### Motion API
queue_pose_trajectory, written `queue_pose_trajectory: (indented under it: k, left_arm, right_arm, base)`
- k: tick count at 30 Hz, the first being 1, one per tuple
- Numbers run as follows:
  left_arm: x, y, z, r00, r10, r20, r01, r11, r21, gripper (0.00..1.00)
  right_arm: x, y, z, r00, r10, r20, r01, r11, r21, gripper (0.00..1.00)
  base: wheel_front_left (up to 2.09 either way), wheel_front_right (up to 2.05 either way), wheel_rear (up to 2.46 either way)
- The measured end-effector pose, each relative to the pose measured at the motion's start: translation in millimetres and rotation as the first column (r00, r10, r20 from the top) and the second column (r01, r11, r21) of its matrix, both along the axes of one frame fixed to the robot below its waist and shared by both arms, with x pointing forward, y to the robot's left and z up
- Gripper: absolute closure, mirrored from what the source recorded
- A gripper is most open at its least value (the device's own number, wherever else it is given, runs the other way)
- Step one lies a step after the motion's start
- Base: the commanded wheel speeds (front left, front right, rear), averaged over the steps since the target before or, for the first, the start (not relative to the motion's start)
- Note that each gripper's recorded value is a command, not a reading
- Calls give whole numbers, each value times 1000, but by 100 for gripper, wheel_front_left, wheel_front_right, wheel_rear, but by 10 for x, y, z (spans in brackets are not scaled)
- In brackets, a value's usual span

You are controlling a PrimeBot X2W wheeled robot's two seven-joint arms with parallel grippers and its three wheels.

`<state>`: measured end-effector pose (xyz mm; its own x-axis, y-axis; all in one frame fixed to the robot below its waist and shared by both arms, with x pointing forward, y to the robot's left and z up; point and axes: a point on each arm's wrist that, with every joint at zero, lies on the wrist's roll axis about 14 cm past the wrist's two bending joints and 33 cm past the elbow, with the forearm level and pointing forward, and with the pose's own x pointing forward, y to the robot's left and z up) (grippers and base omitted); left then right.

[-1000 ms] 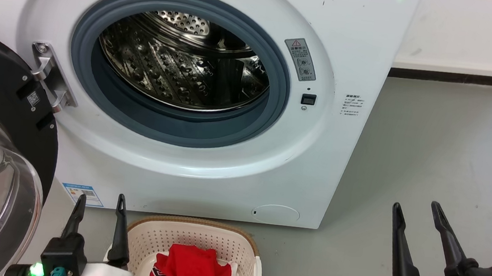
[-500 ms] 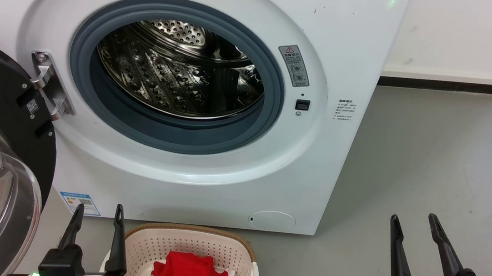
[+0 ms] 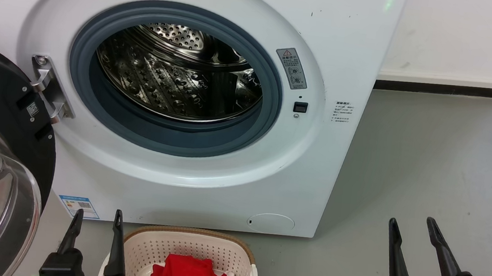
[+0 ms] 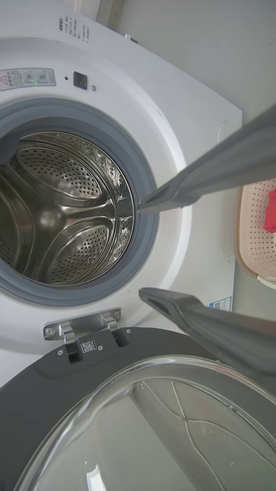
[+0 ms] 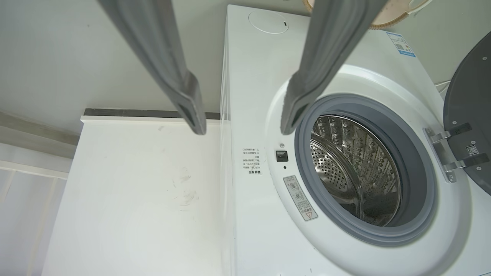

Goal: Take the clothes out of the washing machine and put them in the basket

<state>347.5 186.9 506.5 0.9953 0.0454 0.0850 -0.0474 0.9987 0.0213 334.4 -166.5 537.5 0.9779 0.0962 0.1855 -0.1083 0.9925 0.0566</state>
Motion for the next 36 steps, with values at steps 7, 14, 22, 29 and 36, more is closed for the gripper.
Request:
queue_pose_trajectory:
  k: [7, 14, 22, 29, 36]
  left_arm:
    - [-54, 0, -234, 997, 2, -79, -2, 1000, -1, 100]
    - [-54, 66, -339, 991, 21, -131, -40, 990, -138, 100]
    - [-12, 91, -350, 989, 21, -145, -63, 953, -295, 100]
    - [19, 105, -367, 987, 15, -158, -80, 906, -416, 100]
    - [49, 121, -381, 986, 10, -168, -97, 848, -521, 100]
  right_arm:
    - [-40, -4, -217, 997, -2, -72, 2, 1000, 2, 100]
    - [-33, -54, -284, 994, -7, -108, 22, 990, 136, 100]
    - [12, -116, -327, 990, -6, -141, 46, 958, 284, 100]
    - [60, -158, -342, 988, 0, -158, 63, 916, 396, 100]
    - [94, -200, -369, 984, 8, -176, 81, 866, 494, 100]
  base:
    - [0, 0, 0]
    - [0, 0, 0]
    - [0, 0, 0]
    - [0, 0, 0]
    - [0, 0, 0]
